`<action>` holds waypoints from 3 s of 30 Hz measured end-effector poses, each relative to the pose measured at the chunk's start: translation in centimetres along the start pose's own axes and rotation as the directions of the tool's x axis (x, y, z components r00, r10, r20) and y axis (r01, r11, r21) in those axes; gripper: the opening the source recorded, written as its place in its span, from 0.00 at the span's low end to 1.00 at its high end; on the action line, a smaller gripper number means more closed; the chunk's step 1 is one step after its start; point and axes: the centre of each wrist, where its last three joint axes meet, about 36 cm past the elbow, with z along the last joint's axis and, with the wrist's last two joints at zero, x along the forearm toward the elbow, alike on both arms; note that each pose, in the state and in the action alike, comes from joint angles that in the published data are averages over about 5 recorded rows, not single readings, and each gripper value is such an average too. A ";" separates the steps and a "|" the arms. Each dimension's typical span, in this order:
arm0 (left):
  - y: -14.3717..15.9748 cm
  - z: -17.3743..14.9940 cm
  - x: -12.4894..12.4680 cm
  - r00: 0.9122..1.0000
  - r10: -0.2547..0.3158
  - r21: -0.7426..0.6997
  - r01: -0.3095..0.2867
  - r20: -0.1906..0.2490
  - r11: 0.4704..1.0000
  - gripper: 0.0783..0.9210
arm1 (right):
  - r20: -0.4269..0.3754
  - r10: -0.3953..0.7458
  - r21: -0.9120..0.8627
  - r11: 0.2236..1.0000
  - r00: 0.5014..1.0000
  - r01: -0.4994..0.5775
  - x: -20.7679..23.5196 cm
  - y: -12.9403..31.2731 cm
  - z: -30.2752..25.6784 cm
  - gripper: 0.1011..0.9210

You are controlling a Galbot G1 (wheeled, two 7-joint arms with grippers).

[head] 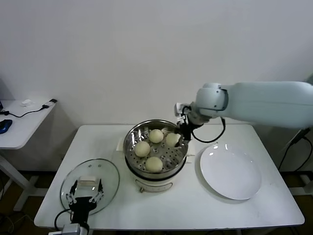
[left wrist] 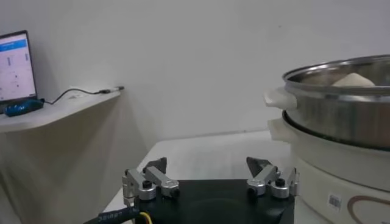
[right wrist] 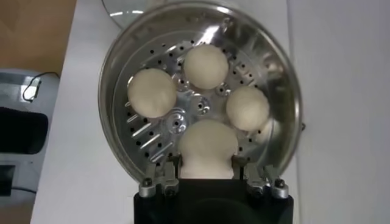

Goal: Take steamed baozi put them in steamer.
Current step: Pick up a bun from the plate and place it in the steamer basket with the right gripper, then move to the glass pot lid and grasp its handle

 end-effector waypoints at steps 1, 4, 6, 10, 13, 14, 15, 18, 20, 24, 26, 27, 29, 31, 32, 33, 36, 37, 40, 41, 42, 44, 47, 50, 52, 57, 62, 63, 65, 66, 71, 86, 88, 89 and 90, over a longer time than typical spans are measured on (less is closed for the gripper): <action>0.0 0.0 0.0 1.000 -0.001 -0.001 0.001 -0.001 1.000 0.88 | -0.004 0.000 0.000 1.000 1.000 0.000 -0.6 0.1 -0.1 0.57; 0.1 0.1 0.0 1.000 -0.003 -0.003 0.003 -0.002 1.000 0.88 | -0.016 0.001 0.001 1.000 1.000 -0.001 -2.3 0.3 -0.2 0.57; 0.2 0.1 0.0 1.000 -0.004 -0.004 0.004 -0.002 1.000 0.88 | -0.023 0.002 0.002 1.000 1.000 -0.002 -3.3 0.3 -0.3 0.57; 0.4 0.2 -0.1 1.000 -0.007 -0.006 0.007 -0.002 1.000 0.88 | -0.034 0.005 0.008 1.000 0.999 -0.004 -5.0 0.3 -0.4 0.57; 0.4 0.2 -0.2 1.000 -0.009 -0.007 0.009 -0.002 1.000 0.88 | -0.041 0.009 0.012 1.000 0.999 -0.008 -5.9 0.2 -0.5 0.57; 0.4 0.2 -0.2 1.000 -0.010 -0.008 0.010 -0.001 1.000 0.88 | -0.043 0.010 0.013 1.000 0.999 -0.009 -6.1 0.1 -0.5 0.57; 0.4 0.2 -0.2 1.000 -0.010 -0.008 0.010 -0.001 1.000 0.88 | -0.043 0.010 0.014 1.000 0.999 -0.010 -6.2 0.1 -0.6 0.57; 0.4 0.2 -0.3 1.000 -0.010 -0.007 0.010 0.000 1.000 0.88 | -0.038 0.009 0.015 1.000 0.999 -0.008 -6.5 -0.1 -0.7 0.60; 0.4 0.2 -0.4 1.000 -0.011 -0.007 0.011 0.000 1.000 0.88 | -0.029 0.006 0.015 1.000 1.000 -0.005 -6.5 -0.2 -0.7 0.65; 0.5 0.1 -0.4 1.000 -0.014 -0.005 0.014 0.000 1.000 0.88 | 0.006 -0.006 0.013 1.000 1.000 0.006 -5.9 -0.6 -0.7 0.78; 0.6 0.0 -0.4 1.000 -0.016 -0.003 0.016 0.001 1.000 0.88 | 0.034 -0.007 0.008 1.000 0.999 0.007 -5.1 -1.2 -0.5 0.84; 0.7 0.0 -0.5 1.000 -0.017 -0.003 0.017 0.001 1.000 0.88 | 0.050 -0.005 0.003 1.000 0.999 0.005 -4.6 -1.5 -0.4 0.85; 0.8 -0.1 -0.5 1.000 -0.019 -0.002 0.019 0.001 1.000 0.88 | 0.086 0.003 -0.012 1.000 0.996 -0.002 -3.4 -2.2 -0.1 0.87; 0.8 -0.3 -0.4 1.000 -0.021 -0.001 0.021 0.000 1.000 0.88 | 0.127 0.018 -0.036 0.999 0.992 -0.014 -2.2 -2.9 0.4 0.88; 0.9 -0.3 -0.4 1.000 -0.022 0.000 0.022 -0.002 1.000 0.88 | 0.151 0.031 -0.053 0.998 0.988 -0.023 -1.6 -3.3 0.7 0.88; 0.9 -0.4 -0.3 1.000 -0.023 0.001 0.023 -0.004 1.000 0.88 | 0.176 0.048 -0.071 0.997 0.983 -0.036 -1.0 -3.7 1.0 0.88; 1.1 -0.6 -0.1 1.000 -0.024 0.009 0.024 -0.009 1.000 0.88 | 0.261 0.134 -0.137 0.985 0.956 -0.101 0.6 -4.6 2.4 0.88; 1.2 -0.7 -0.1 1.000 -0.025 0.012 0.025 -0.010 1.000 0.88 | 0.288 0.174 -0.162 0.978 0.942 -0.131 1.0 -4.9 2.9 0.88; 1.4 -1.1 0.0 1.000 -0.025 0.019 0.026 -0.012 0.999 0.88 | 0.356 0.305 -0.246 0.942 0.883 -0.227 2.0 -5.3 4.9 0.88; 1.5 -1.2 0.0 1.000 -0.025 0.018 0.026 -0.011 1.000 0.88 | 0.372 0.352 -0.280 0.925 0.859 -0.258 2.3 -5.3 5.8 0.88; 1.6 -1.3 -0.1 1.000 -0.026 0.016 0.026 -0.011 1.000 0.88 | 0.385 0.398 -0.317 0.904 0.833 -0.286 2.5 -5.2 6.7 0.88; 1.9 -1.4 -0.2 1.000 -0.030 0.010 0.030 -0.008 1.000 0.88 | 0.399 0.490 -0.400 0.854 0.775 -0.334 2.6 -4.6 8.7 0.88; 2.2 -1.6 -0.4 0.999 -0.040 -0.001 0.040 -0.005 0.999 0.88 | 0.395 0.610 -0.521 0.765 0.686 -0.380 2.1 -2.9 12.0 0.88; 2.4 -1.6 -0.5 0.999 -0.050 -0.008 0.050 -0.001 0.999 0.88 | 0.379 0.701 -0.612 0.679 0.604 -0.405 0.8 -0.6 15.1 0.88; 2.4 -1.6 -0.5 0.998 -0.057 -0.012 0.057 -0.001 0.998 0.88 | 0.368 0.748 -0.656 0.630 0.552 -0.416 -0.2 1.1 16.8 0.88; 2.3 -1.6 -0.5 0.997 -0.077 -0.027 0.077 -0.002 0.997 0.88 | 0.351 0.839 -0.748 0.519 0.417 -0.415 -2.7 5.3 20.2 0.88; 2.2 -1.3 -0.3 0.996 -0.094 -0.068 0.094 -0.001 0.993 0.88 | 0.294 0.911 -0.842 0.390 0.288 -0.374 -6.0 10.5 23.6 0.88; 2.2 -1.2 -0.3 0.995 -0.098 -0.080 0.097 0.000 0.992 0.88 | 0.274 0.923 -0.858 0.362 0.271 -0.364 -6.8 11.8 24.3 0.88; 2.2 -1.0 -0.2 0.995 -0.104 -0.104 0.104 0.005 0.989 0.88 | 0.230 0.939 -0.887 0.310 0.254 -0.342 -8.7 14.8 25.7 0.88; 2.2 -0.8 -0.2 0.994 -0.107 -0.116 0.107 0.009 0.987 0.88 | 0.209 0.945 -0.899 0.287 0.253 -0.330 -9.7 16.4 26.3 0.88; 2.4 0.0 -0.4 0.991 -0.126 -0.179 0.132 0.043 0.975 0.88 | 0.107 0.952 -0.940 0.190 0.286 -0.282 -14.5 25.3 28.2 0.88; 5.3 7.4 -0.8 0.945 -0.094 -0.734 0.305 0.315 0.607 0.88 | -0.069 0.933 -0.963 0.031 0.352 -0.269 -19.6 39.9 27.6 0.88; 5.7 8.5 -1.0 0.942 -0.045 -0.784 0.302 0.332 0.542 0.88 | -0.077 0.932 -0.963 0.023 0.355 -0.268 -19.8 40.7 27.2 0.88; 5.8 9.0 -1.2 0.941 -0.023 -0.804 0.300 0.337 0.513 0.88 | -0.080 0.931 -0.963 0.020 0.356 -0.268 -19.9 41.0 27.1 0.88; 6.0 9.5 -1.3 0.940 -0.003 -0.821 0.299 0.340 0.486 0.88 | -0.082 0.930 -0.963 0.018 0.358 -0.268 -20.0 41.4 26.9 0.88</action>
